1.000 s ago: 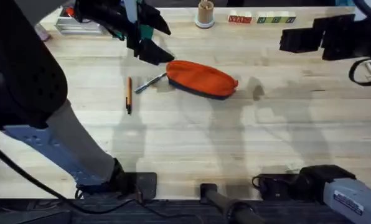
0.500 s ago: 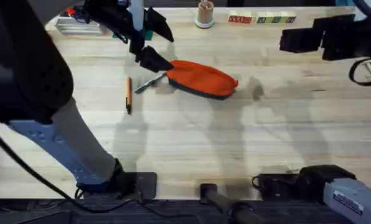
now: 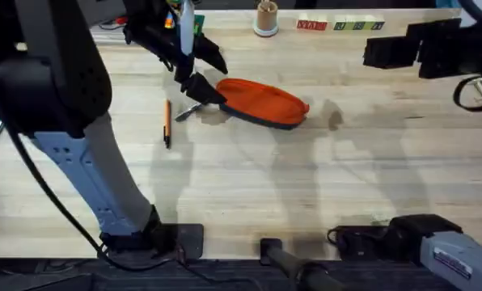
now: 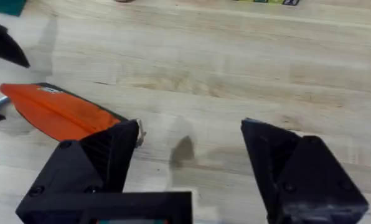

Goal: Unzip the bag, pick up the pens from the table one at a time and place them inside, then zip the bag closed.

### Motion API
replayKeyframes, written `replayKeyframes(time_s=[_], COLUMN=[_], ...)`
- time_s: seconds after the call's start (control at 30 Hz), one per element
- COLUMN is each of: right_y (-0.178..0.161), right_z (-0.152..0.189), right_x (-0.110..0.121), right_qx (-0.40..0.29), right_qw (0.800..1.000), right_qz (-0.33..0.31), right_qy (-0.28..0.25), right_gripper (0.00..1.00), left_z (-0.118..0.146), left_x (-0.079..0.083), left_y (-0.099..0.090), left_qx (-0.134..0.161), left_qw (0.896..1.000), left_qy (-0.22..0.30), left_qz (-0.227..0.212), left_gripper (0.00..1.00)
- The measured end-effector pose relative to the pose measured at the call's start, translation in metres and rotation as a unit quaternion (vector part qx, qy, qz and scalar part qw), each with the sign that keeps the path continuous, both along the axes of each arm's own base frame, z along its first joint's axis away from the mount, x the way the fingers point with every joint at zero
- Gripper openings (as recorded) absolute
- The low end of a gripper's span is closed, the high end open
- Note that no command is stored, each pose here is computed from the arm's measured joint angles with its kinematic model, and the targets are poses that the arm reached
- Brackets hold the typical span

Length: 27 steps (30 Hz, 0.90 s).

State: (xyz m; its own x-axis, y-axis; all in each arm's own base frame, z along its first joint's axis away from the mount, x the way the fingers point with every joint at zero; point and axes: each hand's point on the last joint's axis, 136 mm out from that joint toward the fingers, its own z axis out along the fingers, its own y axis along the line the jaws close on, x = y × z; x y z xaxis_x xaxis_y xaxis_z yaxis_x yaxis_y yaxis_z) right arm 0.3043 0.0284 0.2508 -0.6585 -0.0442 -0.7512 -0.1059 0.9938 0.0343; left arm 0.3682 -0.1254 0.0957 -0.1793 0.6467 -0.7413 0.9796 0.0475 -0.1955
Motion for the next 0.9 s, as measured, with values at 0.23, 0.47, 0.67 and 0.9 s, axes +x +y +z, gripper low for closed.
replayKeyframes(time_s=[0.23,0.47,0.67,0.9], right_y=[0.0,0.0,0.0,0.0], right_z=[0.0,0.0,0.0,-0.0001], right_x=[0.0,0.0,0.0,-0.0001], right_qx=[0.0,0.0,0.0,0.0], right_qw=[1.0,1.0,1.0,1.0], right_qz=[0.0,0.0,0.0,0.0], right_qy=[0.0,0.0,0.0,0.0], right_gripper=[0.997,0.998,0.998,0.997], left_z=[-0.0045,-0.0039,0.0021,0.0042], left_x=[-0.0003,-0.0001,0.0015,-0.0001], left_y=[0.0,-0.0005,-0.0054,-0.0082], left_qx=[0.0,-0.002,-0.025,-0.032], left_qw=[1.0,1.0,1.0,0.999], left_qy=[0.006,0.006,0.005,0.007], left_qz=[0.0,0.0,0.004,0.002], left_gripper=[0.993,0.993,0.476,0.044])
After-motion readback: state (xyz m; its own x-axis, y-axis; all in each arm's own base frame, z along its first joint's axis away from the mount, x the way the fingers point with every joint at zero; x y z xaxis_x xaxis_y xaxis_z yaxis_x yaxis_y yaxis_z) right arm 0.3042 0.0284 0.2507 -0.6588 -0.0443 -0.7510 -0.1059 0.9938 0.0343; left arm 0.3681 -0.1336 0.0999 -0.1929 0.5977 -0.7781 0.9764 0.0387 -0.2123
